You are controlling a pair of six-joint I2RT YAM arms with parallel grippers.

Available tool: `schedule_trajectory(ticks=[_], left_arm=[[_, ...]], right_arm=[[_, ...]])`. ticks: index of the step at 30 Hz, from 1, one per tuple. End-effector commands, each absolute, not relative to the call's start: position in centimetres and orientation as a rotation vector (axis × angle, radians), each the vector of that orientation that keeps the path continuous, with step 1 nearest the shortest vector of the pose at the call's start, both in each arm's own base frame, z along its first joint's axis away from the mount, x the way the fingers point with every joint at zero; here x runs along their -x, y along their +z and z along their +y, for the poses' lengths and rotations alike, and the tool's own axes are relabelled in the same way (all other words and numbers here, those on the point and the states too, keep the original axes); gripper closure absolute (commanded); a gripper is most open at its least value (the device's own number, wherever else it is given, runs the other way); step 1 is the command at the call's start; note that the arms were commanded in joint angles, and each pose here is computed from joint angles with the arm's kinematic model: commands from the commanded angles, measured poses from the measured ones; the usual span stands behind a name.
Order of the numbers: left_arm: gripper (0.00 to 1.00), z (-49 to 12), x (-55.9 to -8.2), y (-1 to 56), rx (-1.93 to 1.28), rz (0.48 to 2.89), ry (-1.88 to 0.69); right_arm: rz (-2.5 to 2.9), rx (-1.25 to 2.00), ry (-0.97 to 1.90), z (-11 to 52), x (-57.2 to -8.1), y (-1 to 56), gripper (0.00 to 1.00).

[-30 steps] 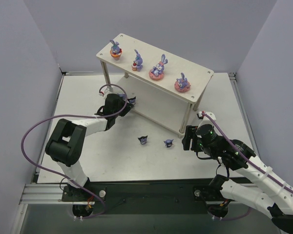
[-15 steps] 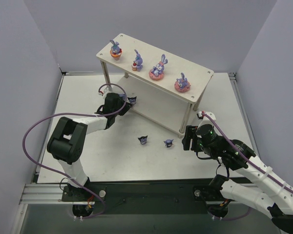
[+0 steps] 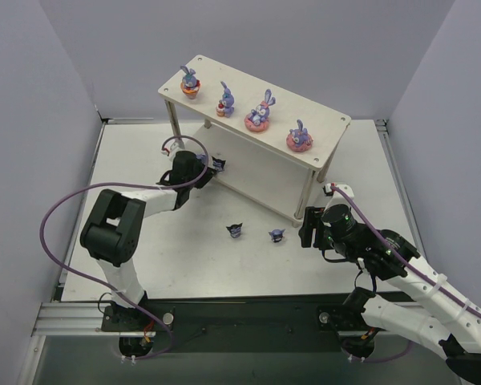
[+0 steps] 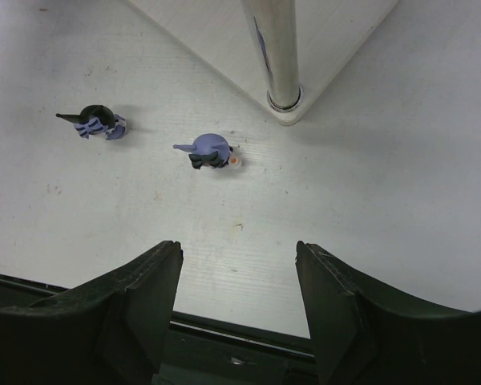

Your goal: Place and organize the plastic toys onto the shelf

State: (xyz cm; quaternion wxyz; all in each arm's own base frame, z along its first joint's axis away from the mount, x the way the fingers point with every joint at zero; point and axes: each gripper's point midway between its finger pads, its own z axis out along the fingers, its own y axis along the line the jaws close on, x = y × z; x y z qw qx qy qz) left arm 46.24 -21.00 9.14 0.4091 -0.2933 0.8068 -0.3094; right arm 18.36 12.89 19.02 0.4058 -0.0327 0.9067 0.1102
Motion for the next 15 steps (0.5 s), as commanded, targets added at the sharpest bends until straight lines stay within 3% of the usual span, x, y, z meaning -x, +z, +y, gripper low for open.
schedule_trajectory(ticks=[1,9,15], left_arm=[[1.00,-20.5,-48.0,10.6,0.733,1.979,-0.771],[1.00,-19.5,-46.8,11.1,0.705,1.994,-0.736],[0.96,-18.7,-44.4,15.8,0.572,1.971,-0.716]], right_arm=[[2.280,0.071,0.238,12.3,-18.7,19.0,0.40],[2.283,0.065,0.235,12.3,-18.7,18.9,0.40],[2.285,0.061,0.238,12.3,-18.7,18.9,0.40]])
